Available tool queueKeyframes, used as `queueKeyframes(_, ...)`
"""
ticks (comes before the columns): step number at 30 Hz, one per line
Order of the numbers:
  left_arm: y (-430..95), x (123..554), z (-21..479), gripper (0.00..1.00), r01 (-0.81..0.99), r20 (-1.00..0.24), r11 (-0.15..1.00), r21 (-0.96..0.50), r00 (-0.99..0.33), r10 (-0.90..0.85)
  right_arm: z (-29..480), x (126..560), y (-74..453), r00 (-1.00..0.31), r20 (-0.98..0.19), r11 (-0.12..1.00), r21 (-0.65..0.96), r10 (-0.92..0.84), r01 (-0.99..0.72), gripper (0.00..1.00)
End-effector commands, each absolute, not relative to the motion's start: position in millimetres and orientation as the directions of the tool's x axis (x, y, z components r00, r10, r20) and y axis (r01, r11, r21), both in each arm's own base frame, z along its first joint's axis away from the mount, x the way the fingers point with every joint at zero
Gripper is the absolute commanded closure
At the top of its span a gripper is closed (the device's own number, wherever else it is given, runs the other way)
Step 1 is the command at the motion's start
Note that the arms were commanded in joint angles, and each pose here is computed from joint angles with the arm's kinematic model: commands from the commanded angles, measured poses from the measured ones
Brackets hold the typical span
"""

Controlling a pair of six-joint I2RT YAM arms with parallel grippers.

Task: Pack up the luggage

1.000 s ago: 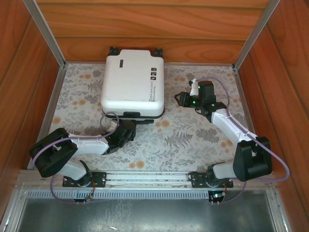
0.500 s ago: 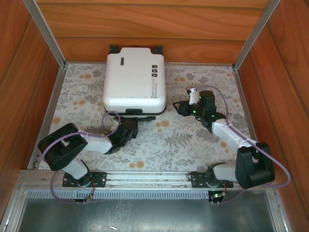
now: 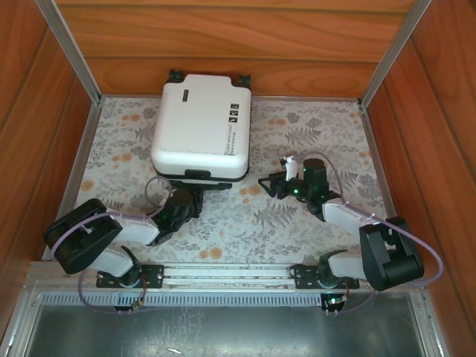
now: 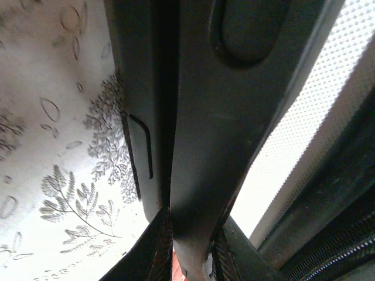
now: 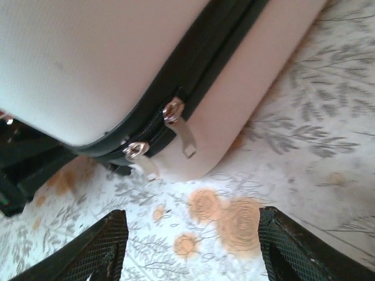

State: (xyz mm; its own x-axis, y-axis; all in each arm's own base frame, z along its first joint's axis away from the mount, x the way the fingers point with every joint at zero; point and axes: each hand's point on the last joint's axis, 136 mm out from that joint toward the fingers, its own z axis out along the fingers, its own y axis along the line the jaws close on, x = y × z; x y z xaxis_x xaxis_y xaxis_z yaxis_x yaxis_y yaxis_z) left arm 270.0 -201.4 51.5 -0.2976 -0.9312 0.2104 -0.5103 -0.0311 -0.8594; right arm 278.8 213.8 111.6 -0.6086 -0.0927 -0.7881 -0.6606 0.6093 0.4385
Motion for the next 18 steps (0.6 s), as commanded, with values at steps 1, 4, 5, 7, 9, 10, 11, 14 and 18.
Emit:
queueKeyframes(1,-124,219,-37,1.0,-0.731,-0.043,0.194,-0.654,-0.221,-0.974,114,269,237,-0.481,-0.856,0.552,0.312,-0.19,-0.773,0.36)
queueKeyframes(4,-122,220,-36,1.0,-0.729,-0.047,0.197,-0.656,-0.221,-0.974,107,264,251,-0.434,-0.875,0.54,0.264,-0.215,-0.8,0.36)
queueKeyframes(5,-122,219,-36,1.0,-0.73,-0.047,0.197,-0.655,-0.222,-0.974,107,264,254,-0.421,-0.882,0.536,0.257,-0.21,-0.804,0.36)
queueKeyframes(7,-120,219,-36,1.0,-0.731,-0.049,0.198,-0.653,-0.219,-0.974,105,262,260,-0.407,-0.89,0.526,0.25,-0.206,-0.813,0.36)
queueKeyframes(9,-118,217,-37,1.0,-0.733,-0.051,0.198,-0.651,-0.218,-0.975,104,259,266,-0.387,-0.896,0.513,0.232,-0.218,-0.826,0.36)
queueKeyframes(10,-117,217,-37,1.0,-0.733,-0.053,0.199,-0.651,-0.218,-0.975,104,258,270,-0.375,-0.899,0.51,0.22,-0.226,-0.832,0.36)
queueKeyframes(11,-116,216,-38,1.0,-0.734,-0.055,0.2,-0.65,-0.216,-0.975,102,258,272,-0.372,-0.898,0.513,0.211,-0.234,-0.832,0.36)
queueKeyframes(14,-112,215,-38,1.0,-0.734,-0.063,0.202,-0.649,-0.212,-0.975,98,263,277,-0.377,-0.894,0.529,0.204,-0.242,-0.824,0.37)
queueKeyframes(18,-110,213,-39,1.0,-0.736,-0.072,0.209,-0.644,-0.213,-0.974,100,268,286,-0.364,-0.902,0.527,0.198,-0.232,-0.827,0.4)
